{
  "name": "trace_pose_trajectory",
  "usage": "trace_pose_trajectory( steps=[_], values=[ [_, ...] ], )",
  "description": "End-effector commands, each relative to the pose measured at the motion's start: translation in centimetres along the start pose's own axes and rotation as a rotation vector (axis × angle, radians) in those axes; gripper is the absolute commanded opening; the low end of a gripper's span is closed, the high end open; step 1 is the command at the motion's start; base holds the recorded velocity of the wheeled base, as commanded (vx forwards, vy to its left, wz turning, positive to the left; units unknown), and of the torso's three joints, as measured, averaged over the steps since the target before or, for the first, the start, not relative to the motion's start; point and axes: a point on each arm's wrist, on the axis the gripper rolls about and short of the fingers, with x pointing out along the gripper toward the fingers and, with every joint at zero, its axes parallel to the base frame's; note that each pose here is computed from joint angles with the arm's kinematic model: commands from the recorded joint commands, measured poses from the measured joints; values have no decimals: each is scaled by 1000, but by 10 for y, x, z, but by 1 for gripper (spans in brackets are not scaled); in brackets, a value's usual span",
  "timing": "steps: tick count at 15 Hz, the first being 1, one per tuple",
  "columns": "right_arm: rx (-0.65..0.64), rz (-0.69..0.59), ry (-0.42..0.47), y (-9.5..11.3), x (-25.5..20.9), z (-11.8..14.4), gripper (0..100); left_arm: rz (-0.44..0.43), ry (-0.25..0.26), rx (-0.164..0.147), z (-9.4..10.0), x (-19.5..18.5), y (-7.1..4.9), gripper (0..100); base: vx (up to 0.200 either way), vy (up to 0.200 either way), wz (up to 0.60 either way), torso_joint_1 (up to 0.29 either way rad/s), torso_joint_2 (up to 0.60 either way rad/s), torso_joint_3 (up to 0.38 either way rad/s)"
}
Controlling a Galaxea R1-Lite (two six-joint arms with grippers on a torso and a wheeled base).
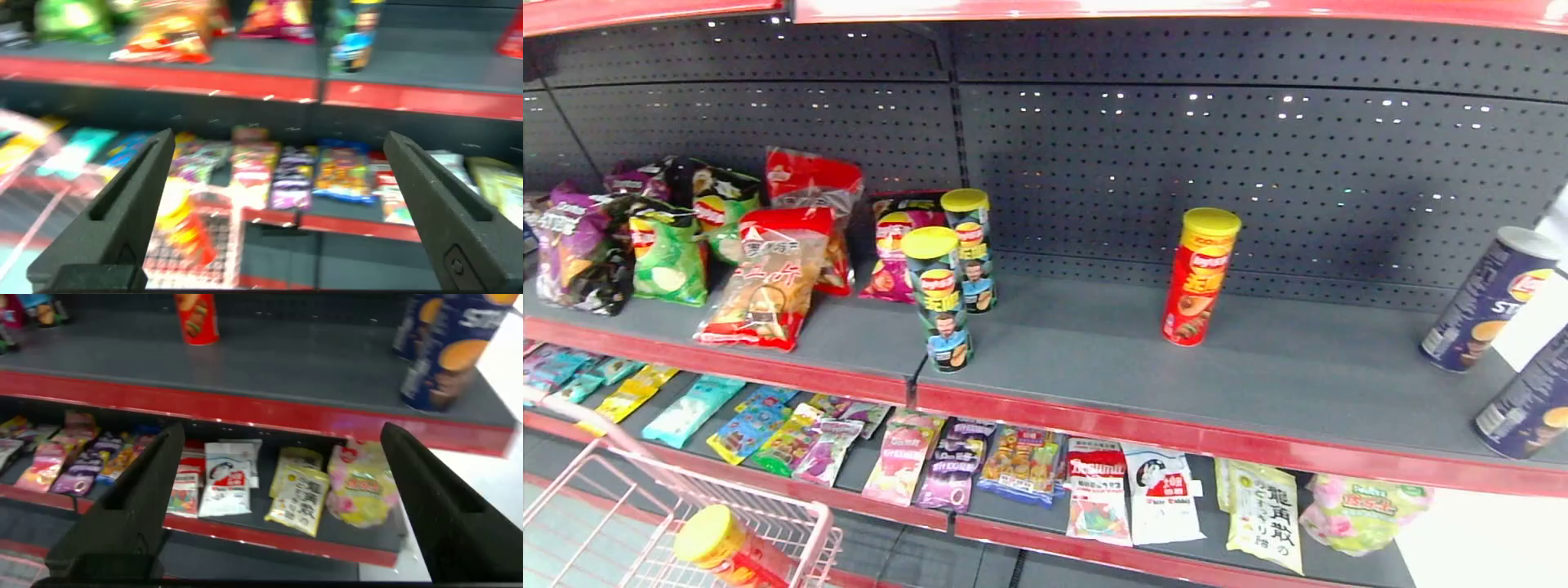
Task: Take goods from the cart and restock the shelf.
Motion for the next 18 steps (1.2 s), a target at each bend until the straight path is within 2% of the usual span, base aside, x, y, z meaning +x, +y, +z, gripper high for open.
trace_pose_trajectory(
  steps=[1, 12, 18],
  values=[
    [-1, -1, 0, 0, 0, 0, 100, 0, 1, 0, 0, 0, 0, 100, 0, 0, 600, 2, -2, 2],
    [-1, 2, 0, 0, 0, 0, 100, 0, 1, 0, 0, 0, 0, 100, 0, 0, 600, 1, 3, 1],
    [-1, 2, 0, 0, 0, 0, 100, 0, 1, 0, 0, 0, 0, 100, 0, 0, 0, 0, 0, 0]
  ],
)
